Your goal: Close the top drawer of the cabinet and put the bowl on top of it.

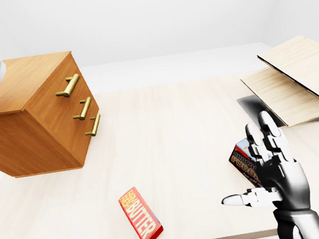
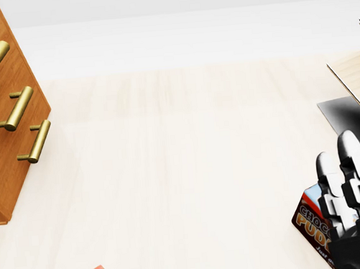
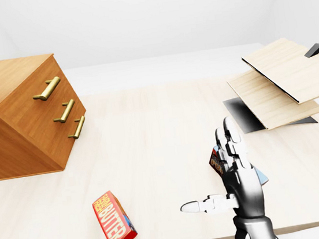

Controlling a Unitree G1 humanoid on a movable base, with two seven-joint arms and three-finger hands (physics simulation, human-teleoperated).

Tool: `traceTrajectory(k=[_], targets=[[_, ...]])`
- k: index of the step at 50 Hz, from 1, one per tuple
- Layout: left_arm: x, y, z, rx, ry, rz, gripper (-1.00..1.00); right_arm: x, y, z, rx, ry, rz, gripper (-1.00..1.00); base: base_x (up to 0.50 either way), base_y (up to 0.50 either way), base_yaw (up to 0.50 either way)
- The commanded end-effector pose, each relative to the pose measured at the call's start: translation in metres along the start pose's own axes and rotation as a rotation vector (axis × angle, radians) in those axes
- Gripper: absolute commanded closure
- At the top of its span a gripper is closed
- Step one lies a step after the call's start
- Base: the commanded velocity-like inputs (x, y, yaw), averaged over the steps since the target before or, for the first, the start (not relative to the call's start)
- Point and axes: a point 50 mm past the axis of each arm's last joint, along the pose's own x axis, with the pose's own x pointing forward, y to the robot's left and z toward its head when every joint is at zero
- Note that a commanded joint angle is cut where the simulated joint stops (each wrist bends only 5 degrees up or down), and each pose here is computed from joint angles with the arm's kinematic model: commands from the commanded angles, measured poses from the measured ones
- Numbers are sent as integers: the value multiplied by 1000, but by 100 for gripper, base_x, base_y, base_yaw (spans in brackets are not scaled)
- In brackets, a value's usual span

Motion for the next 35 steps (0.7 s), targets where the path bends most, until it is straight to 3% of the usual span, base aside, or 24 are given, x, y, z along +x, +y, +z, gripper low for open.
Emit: traceTrajectory(k=[1, 35], targets=[[0, 4, -6, 0, 24, 33, 100, 0, 1, -1, -1, 7, 2, -100, 0, 0, 0], [-2, -12, -22, -9, 92, 13, 100, -1, 2, -3, -3, 15, 4, -100, 0, 0, 0]])
